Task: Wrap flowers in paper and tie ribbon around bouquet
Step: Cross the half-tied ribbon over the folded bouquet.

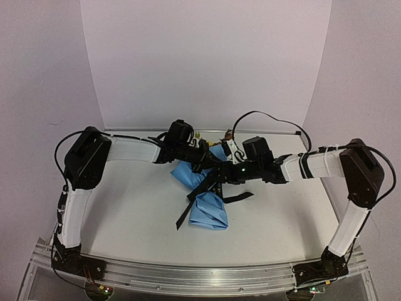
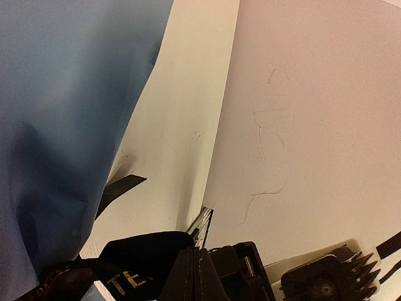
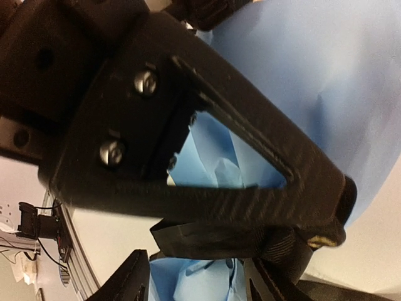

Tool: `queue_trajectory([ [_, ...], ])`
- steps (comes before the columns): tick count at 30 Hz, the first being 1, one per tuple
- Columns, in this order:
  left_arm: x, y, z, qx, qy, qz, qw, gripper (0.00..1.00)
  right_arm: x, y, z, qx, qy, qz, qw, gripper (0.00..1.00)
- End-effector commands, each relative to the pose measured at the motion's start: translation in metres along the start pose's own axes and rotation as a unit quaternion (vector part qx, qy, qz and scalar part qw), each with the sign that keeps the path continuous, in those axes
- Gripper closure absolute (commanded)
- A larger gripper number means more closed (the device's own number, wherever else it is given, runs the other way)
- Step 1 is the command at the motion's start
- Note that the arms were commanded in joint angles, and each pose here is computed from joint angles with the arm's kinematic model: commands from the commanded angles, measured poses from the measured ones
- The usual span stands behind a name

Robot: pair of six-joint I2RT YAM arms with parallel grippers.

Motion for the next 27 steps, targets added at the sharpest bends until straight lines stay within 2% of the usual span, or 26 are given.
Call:
queue_trajectory([
  [1, -0.015, -0.002, -0.044, 0.05, 0.05, -0.006, 0.998, 1.0, 0.009, -0.016, 0.006, -0.005, -0.014, -0.029, 0.999, 0.49],
  [16, -0.016, -0.002, -0.045, 0.049, 0.051, -0.005, 0.997, 1.0, 0.025, -0.016, -0.005, 0.017, -0.006, -0.042, 0.999, 0.51],
  [24, -0.018, -0.001, -0.045, 0.047, 0.051, -0.006, 0.998, 1.0, 0.031, -0.02, -0.004, 0.028, -0.022, -0.055, 0.998, 0.7],
  [27, -0.02, -0.001, -0.041, 0.046, 0.048, -0.009, 0.998, 1.0, 0.026, -0.019, -0.001, 0.033, -0.03, -0.053, 0.998, 0.87],
])
Point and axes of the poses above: each gripper's point midway between its finger pads, its own x axis out along the fingers, its own z axis along the line the jaws close on, y = z × x, the point moved 10 cm from there along -x, back along the fingers, and after that the axes turned 5 degrees about x, right-handed, at the moved point
